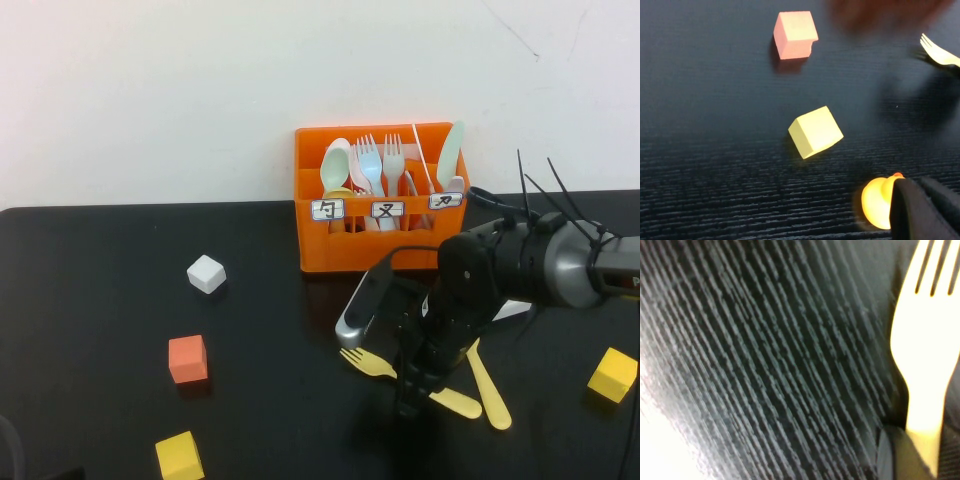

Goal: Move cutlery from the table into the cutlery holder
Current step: Pick up the fork, then place the fork on the box

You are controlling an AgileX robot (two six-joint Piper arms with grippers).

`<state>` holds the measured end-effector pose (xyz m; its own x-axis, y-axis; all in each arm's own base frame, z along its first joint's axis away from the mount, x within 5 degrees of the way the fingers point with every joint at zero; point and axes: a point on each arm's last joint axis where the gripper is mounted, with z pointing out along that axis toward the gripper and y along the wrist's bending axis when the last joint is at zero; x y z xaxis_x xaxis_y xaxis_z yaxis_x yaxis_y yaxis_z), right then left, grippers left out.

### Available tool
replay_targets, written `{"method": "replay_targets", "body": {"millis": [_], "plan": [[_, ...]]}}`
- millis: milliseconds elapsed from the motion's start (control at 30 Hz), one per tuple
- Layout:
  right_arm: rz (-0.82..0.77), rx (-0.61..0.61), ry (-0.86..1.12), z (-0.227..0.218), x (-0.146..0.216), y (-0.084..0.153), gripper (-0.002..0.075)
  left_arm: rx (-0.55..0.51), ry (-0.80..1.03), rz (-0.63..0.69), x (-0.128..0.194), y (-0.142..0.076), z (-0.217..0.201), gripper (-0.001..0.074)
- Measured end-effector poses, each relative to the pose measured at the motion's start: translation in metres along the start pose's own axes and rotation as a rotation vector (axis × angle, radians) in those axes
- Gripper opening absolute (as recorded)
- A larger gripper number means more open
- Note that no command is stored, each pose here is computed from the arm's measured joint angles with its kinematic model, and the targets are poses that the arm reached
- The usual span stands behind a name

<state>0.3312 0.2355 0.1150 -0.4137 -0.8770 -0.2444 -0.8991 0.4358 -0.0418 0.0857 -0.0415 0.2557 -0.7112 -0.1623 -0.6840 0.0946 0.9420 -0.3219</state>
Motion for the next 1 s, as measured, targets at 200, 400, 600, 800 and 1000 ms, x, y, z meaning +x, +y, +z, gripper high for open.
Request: {"method": "replay_targets", "body": {"millis": [200, 400, 600, 800, 1000], "plan": [[0.089, 0.0, 0.0, 0.0, 0.0, 0.0, 0.0138, 0.004, -0.005, 0.006, 0.0, 0.0, 0.0, -0.0001], [0.132, -0.025, -0.041, -0.02, -0.005, 0.004, 0.0138, 0.004, -0.005, 0.011, 0.0, 0.0, 0.0, -0.0001], [0.131, 0.008, -0.228, -0.083, -0.019, 0.008, 0.0137, 0.005, -0.006, 0.018, -0.001, 0.0, 0.0, -0.0001], [0.132, 0.152, -0.495, -0.149, -0.03, 0.005, 0.0137, 0.007, -0.008, 0.018, -0.001, -0.001, 0.0, -0.0002], [0.19, 0.337, -0.796, -0.184, -0.045, -0.008, 0.0137, 0.007, -0.008, 0.018, -0.001, -0.001, 0.0, -0.0001]]}}
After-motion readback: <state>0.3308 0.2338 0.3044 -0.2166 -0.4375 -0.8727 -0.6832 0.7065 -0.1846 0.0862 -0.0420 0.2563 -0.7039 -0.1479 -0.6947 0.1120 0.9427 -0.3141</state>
